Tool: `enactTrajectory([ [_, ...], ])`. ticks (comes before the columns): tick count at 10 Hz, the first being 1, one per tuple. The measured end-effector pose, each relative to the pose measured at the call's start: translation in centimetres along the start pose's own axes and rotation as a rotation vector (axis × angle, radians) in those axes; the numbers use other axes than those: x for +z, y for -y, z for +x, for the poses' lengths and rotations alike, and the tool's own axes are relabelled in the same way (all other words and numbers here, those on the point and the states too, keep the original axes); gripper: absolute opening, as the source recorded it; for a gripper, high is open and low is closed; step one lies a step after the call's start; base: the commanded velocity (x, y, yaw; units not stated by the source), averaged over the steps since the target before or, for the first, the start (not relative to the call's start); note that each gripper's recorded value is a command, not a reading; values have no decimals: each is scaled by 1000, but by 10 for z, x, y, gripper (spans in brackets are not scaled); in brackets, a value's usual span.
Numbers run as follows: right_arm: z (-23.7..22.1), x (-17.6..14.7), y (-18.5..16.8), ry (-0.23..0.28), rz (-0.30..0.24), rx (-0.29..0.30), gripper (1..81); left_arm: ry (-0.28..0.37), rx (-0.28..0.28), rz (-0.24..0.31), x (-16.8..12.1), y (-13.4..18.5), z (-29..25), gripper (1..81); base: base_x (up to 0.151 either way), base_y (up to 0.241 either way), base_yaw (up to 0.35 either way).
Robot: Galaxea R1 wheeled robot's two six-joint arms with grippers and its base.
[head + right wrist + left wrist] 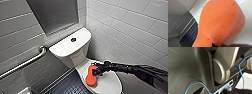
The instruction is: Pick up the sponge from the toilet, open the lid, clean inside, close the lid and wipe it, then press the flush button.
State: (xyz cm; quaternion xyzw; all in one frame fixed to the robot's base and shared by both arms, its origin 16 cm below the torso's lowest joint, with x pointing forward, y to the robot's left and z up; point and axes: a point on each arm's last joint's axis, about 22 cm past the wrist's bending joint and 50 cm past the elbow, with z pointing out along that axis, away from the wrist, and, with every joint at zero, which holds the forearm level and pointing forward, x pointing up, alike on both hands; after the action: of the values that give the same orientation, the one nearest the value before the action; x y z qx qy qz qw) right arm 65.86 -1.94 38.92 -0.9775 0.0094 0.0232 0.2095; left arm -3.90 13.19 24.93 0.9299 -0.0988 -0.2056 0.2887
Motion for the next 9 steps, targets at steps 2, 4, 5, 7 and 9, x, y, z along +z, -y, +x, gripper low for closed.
enactTrajectory([
  [2, -26, 28, -4, 32, 12, 42, 10, 1, 0, 3, -1, 2, -1, 811, 0, 0, 0],
  [4, -48, 48, -11, 44, 33, 68, 10, 2, 0, 4, -1, 3, -1, 811, 0, 0, 0],
  [5, -48, 49, -14, 37, 38, 69, 10, 2, 0, 4, -1, 3, -1, 811, 0, 0, 0],
  [7, -53, 42, -19, 30, 53, 44, 10, 2, -1, 4, -1, 3, -1, 811, 0, 0, 0],
  [9, -73, 28, -28, 47, 65, 27, 10, 1, 0, 2, -1, 1, -1, 811, 0, 0, 0],
])
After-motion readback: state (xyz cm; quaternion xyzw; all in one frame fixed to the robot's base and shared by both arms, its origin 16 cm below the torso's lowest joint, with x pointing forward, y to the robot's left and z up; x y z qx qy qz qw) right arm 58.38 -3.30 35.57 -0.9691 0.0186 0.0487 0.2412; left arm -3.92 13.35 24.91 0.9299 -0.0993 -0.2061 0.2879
